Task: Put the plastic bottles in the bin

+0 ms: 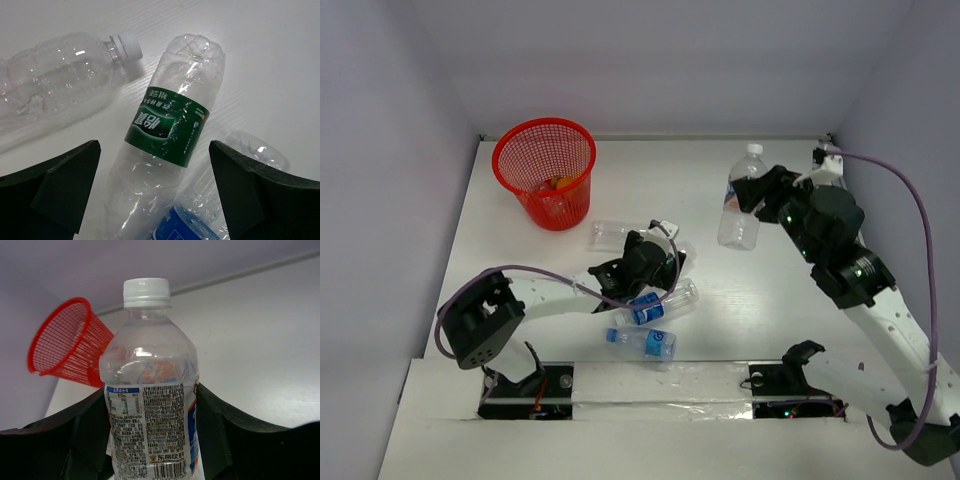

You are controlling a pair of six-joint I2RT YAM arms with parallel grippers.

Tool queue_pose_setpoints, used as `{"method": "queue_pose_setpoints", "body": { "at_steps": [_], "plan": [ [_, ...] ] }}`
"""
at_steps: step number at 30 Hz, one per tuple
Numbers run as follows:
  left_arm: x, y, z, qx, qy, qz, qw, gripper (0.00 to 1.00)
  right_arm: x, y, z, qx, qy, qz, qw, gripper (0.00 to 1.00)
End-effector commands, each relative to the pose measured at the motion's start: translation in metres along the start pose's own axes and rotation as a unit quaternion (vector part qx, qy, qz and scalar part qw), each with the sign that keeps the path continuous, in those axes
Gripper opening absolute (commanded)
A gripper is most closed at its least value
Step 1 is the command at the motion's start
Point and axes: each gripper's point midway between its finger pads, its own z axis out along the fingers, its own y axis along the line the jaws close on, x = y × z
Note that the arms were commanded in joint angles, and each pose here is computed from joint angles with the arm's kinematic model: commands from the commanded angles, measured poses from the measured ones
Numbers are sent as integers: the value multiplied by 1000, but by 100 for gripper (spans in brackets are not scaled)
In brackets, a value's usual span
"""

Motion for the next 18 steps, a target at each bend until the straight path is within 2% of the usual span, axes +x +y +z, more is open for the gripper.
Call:
{"method": "queue_pose_setpoints", "body": {
  "at_steps": [1,2,5,6,7,8,9,10,15,16,17,18],
  "plan": [
    [-19,-3,4,-7,-26,2,1000,89,-66,67,6,-118,-78,11,990,49],
    [-16,-3,6,-8,-22,5,1000,89,-60,78,22,-134,-62,9,989,49],
    [-15,-5,11,-5,-23,12,1000,89,-90,122,34,-202,-82,28,976,49],
    [-14,-6,13,-6,-21,13,1000,90,-78,132,56,-214,-58,35,974,49],
    [-16,-6,14,-6,-23,15,1000,90,-100,156,55,-249,-86,45,964,49],
    [-13,-6,17,-7,-19,19,1000,90,-99,170,61,-264,-82,53,960,50],
    [-11,-6,18,-7,-16,21,1000,90,-81,178,88,-261,-62,54,962,50],
    [-10,-9,20,-3,-14,21,1000,90,-99,198,87,-283,-81,61,954,50],
    [-3,-12,28,0,-6,24,1000,90,-73,266,138,-312,-58,74,945,51],
    [-2,-11,28,-2,-5,25,1000,90,-42,270,167,-301,-31,71,950,51],
    [-1,-11,30,-2,-6,25,1000,90,-59,286,165,-316,-50,78,944,51],
    [-1,-11,31,-2,-6,25,1000,90,-55,294,172,-319,-48,83,943,52]
  ]
}}
